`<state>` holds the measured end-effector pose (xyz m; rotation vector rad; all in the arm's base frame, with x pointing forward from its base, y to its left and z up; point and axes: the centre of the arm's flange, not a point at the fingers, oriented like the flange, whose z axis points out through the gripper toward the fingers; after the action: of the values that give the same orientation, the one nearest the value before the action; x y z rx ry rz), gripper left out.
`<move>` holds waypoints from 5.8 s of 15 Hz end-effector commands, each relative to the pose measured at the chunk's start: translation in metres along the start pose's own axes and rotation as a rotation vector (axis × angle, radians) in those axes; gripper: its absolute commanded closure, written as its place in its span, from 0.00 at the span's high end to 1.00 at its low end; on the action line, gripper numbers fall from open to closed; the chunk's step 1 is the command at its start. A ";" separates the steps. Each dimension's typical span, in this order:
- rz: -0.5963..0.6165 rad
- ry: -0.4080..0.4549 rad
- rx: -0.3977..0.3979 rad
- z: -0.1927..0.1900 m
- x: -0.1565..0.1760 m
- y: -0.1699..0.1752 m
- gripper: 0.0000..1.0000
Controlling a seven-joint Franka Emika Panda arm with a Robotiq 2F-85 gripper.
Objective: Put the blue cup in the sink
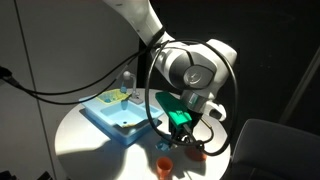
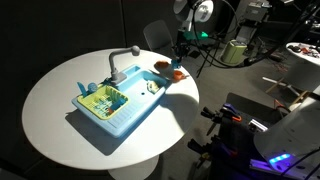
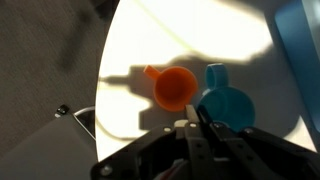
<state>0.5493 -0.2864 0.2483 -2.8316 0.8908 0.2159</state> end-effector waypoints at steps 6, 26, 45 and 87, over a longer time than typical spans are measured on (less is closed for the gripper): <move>-0.118 0.060 0.035 -0.047 -0.037 -0.024 0.01; -0.673 -0.022 -0.122 -0.028 -0.151 -0.117 0.01; -0.842 0.070 -0.132 -0.005 -0.125 -0.153 0.01; -1.053 0.022 -0.188 -0.026 -0.232 -0.206 0.01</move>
<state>0.4621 -0.0032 0.3377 -3.0362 -0.6792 0.1221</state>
